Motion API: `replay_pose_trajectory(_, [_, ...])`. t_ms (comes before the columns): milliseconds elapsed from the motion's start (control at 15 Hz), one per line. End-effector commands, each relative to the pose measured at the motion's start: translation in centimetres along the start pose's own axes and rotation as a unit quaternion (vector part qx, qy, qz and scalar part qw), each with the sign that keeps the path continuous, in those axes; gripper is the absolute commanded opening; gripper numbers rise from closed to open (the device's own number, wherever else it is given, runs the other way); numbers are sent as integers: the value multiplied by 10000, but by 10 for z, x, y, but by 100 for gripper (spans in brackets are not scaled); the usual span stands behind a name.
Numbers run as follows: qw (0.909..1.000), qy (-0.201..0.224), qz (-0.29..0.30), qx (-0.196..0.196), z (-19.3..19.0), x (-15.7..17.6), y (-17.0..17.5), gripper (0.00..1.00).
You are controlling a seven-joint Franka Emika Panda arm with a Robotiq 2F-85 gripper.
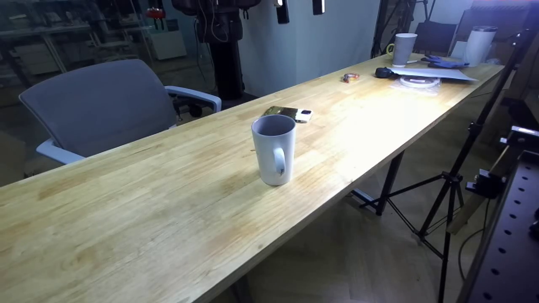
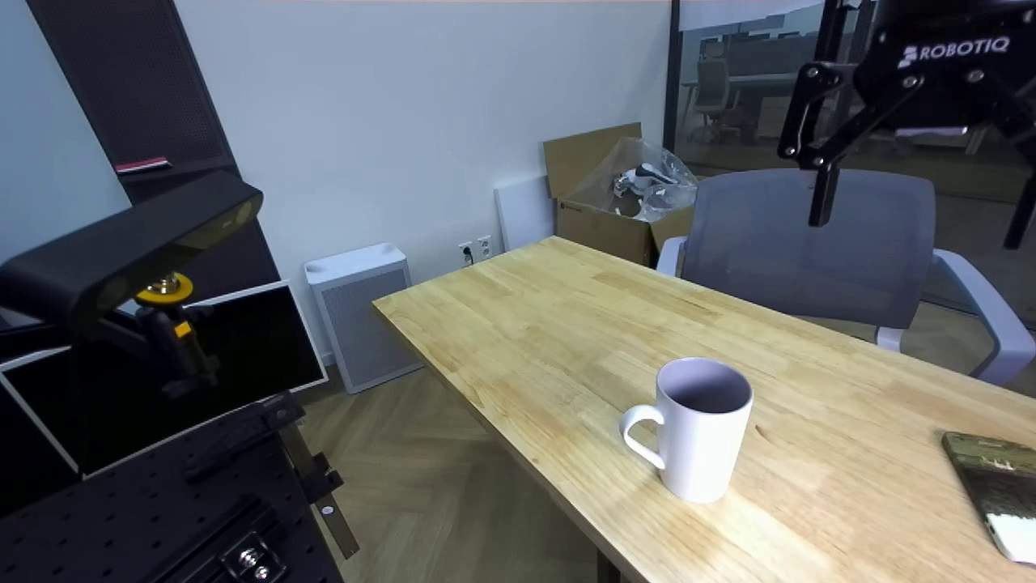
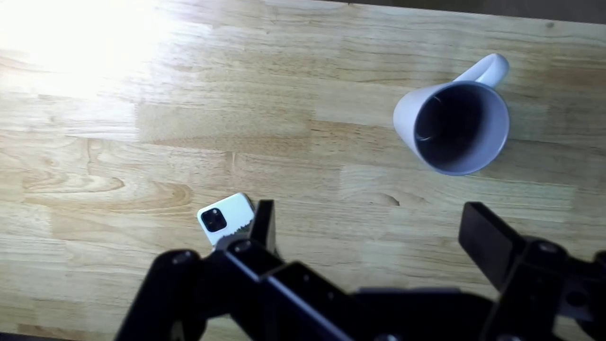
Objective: Move the white mug backwards
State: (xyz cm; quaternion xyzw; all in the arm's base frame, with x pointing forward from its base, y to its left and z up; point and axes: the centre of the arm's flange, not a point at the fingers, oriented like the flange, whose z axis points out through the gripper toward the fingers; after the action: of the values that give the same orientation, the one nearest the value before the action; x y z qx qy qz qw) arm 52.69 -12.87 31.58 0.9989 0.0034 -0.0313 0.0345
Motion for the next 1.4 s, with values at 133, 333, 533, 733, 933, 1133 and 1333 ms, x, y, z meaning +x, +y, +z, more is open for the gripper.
replay_pose_trajectory(133, [9999,-30,-13,-97,20,2,-29,100])
replay_pose_trajectory(333, [9999,-94,-84,-99,33,-7,-39,100])
replay_pose_trajectory(533, [9998,-158,-96,-75,44,-14,-42,100])
replay_pose_trajectory(733, [9994,-168,-244,-151,50,-18,-43,100])
replay_pose_trajectory(933, [9991,-249,-315,-136,52,-16,-39,100])
replay_pose_trajectory(1133, [9990,-253,-323,-168,52,-16,-39,100])
replay_pose_trajectory(1333, [9990,-253,-321,-170,52,-16,-39,100])
